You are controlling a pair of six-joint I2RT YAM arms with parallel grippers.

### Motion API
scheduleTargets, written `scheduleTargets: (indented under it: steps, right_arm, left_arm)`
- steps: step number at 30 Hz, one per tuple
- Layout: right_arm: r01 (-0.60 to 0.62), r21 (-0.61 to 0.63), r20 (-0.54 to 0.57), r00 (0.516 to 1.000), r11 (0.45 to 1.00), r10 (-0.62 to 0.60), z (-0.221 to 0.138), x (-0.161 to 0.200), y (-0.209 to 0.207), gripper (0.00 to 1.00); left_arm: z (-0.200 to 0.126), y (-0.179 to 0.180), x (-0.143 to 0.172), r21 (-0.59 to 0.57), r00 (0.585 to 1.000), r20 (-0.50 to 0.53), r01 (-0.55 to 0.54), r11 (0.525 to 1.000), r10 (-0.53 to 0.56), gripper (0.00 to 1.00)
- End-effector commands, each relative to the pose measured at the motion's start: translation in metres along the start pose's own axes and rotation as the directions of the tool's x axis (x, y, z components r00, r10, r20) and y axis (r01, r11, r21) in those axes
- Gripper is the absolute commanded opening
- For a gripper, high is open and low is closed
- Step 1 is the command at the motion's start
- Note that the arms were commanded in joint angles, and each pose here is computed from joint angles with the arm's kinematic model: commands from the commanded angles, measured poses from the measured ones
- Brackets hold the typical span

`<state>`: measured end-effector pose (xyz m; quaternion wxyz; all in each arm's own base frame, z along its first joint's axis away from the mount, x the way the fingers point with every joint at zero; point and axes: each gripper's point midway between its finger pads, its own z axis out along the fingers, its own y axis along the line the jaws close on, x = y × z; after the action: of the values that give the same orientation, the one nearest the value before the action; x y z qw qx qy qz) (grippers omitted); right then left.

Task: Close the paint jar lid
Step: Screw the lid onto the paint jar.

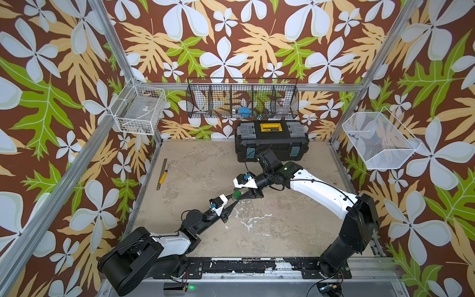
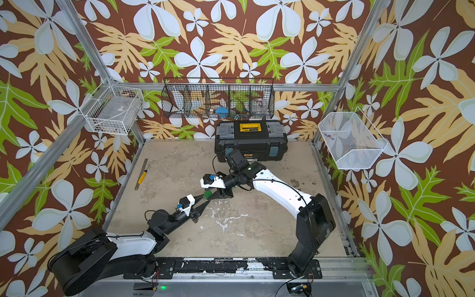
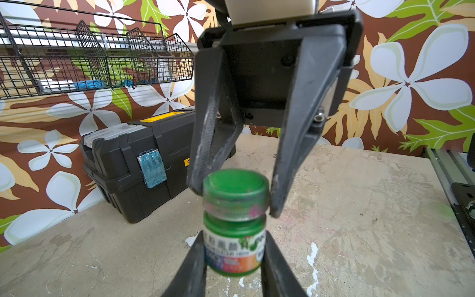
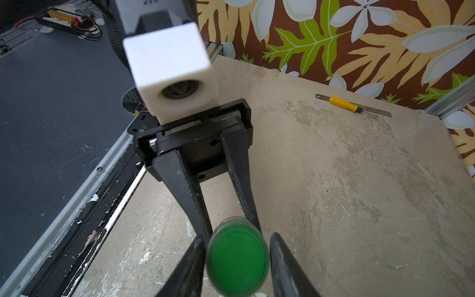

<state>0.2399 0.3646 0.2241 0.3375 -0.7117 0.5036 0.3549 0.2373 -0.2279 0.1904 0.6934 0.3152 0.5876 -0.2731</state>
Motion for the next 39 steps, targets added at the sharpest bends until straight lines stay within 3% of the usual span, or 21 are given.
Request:
scheduleTargets:
  steps: [1, 12, 19, 30, 39]
  right_arm:
    - [-0.01, 0.008, 0.014, 1.0, 1.0, 0.01, 0.0, -0.004, -0.004, 0.36]
    - [-0.169, 0.081, 0.017, 0.986, 0.982, 0.168, 0.007, -0.004, -0.011, 0.25]
    - [-0.299, 0.209, 0.009, 0.953, 0.931, 0.304, 0.011, 0.001, -0.019, 0.16]
    - [-0.491, 0.413, 0.086, 0.86, 0.767, 0.504, 0.008, 0.002, -0.033, 0.14]
    - [-0.616, 0.539, 0.215, 0.761, 0.575, 0.613, 0.001, -0.003, -0.035, 0.17]
  left_arm:
    - [0.0, 0.001, -0.009, -0.005, 0.999, 0.036, -0.012, 1.0, 0.013, 0.22]
    - [-0.001, 0.002, -0.009, -0.011, 0.999, 0.036, -0.014, 1.0, 0.014, 0.22]
    - [-0.001, 0.003, -0.01, -0.016, 0.999, 0.038, -0.016, 1.0, 0.016, 0.22]
    - [-0.001, 0.005, -0.01, -0.028, 0.999, 0.038, -0.017, 0.999, 0.018, 0.22]
    - [-0.002, 0.006, -0.01, -0.035, 0.999, 0.037, -0.017, 0.999, 0.018, 0.22]
